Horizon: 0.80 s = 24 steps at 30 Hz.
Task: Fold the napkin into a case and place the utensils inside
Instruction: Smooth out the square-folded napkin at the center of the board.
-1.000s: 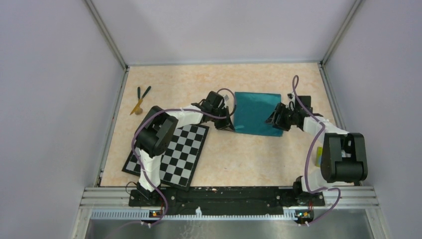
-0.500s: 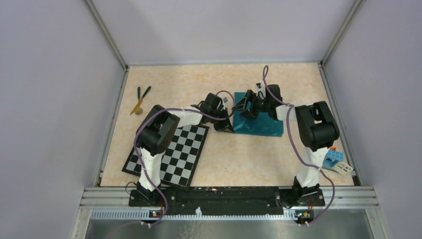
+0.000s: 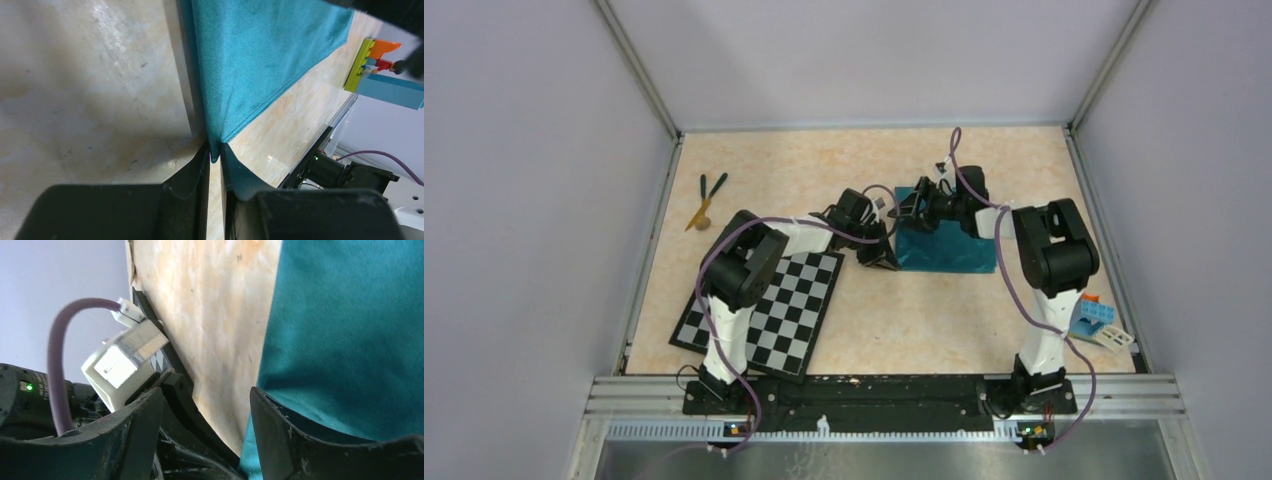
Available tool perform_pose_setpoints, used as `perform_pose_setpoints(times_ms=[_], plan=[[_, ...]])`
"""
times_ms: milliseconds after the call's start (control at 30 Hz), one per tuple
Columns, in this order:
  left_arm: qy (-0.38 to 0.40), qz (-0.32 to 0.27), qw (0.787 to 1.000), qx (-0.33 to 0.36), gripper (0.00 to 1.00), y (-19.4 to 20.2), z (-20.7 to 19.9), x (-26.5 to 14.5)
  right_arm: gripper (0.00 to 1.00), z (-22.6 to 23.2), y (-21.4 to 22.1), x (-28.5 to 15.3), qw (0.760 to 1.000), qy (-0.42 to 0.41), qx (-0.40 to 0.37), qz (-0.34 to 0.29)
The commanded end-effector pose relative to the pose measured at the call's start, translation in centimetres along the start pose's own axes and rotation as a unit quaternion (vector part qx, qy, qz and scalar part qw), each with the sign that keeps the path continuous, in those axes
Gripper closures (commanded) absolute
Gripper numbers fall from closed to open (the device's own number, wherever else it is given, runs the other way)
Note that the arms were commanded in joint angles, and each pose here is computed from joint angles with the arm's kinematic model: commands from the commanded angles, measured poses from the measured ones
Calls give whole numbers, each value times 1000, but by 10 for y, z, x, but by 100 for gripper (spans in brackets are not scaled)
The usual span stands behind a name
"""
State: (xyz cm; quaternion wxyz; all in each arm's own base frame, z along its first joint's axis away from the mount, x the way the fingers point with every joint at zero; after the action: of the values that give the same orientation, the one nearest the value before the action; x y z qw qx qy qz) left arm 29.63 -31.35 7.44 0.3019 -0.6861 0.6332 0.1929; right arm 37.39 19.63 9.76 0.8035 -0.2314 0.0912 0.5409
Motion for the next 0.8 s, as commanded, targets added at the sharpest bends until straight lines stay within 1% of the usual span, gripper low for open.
perform_pose_setpoints(times_ms=[0,67,100,167,233,267,367,467,567,633,767], plan=[[29,0,999,30,78,-6,-16,-3,38,15,-17,-1,999,-16,-41,-13],[23,-6,999,41,69,-6,-19,-12,38,11,-26,-20,999,11,-37,-37],[19,-9,999,46,63,-5,-21,-17,37,6,-30,-35,997,34,-33,-57],[15,-11,998,53,53,-5,-23,-27,31,-1,-38,-68,992,87,-33,-87],[11,-12,998,57,48,-6,-22,-33,28,-13,-41,-99,983,151,-31,-98],[8,-14,998,57,48,-8,-20,-35,27,-21,-38,-117,977,192,-24,-94],[12,-12,999,47,49,-14,-14,-31,29,-37,-32,-157,962,249,-9,-113],[26,-1,999,41,53,-19,-12,-20,34,-51,-21,-182,949,286,10,-133],[36,7,999,36,58,-22,-12,-10,40,-62,-11,-189,943,305,18,-132],[33,8,999,35,62,-21,-10,-5,48,-69,-6,-187,941,314,27,-124],[30,14,999,28,71,-18,-5,3,58,-82,0,-185,935,330,34,-125]])
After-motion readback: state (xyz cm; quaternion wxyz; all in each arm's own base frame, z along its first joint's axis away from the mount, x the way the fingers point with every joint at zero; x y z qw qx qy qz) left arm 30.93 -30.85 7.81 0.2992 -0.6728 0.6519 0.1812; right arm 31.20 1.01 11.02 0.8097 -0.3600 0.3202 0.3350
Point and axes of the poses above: each gripper's point midway between its finger pads, its own x axis out along the fingers, its own z axis along the line the jaws close on, y = z × x, the point moved 7 cm from there along -x, back along the fingers
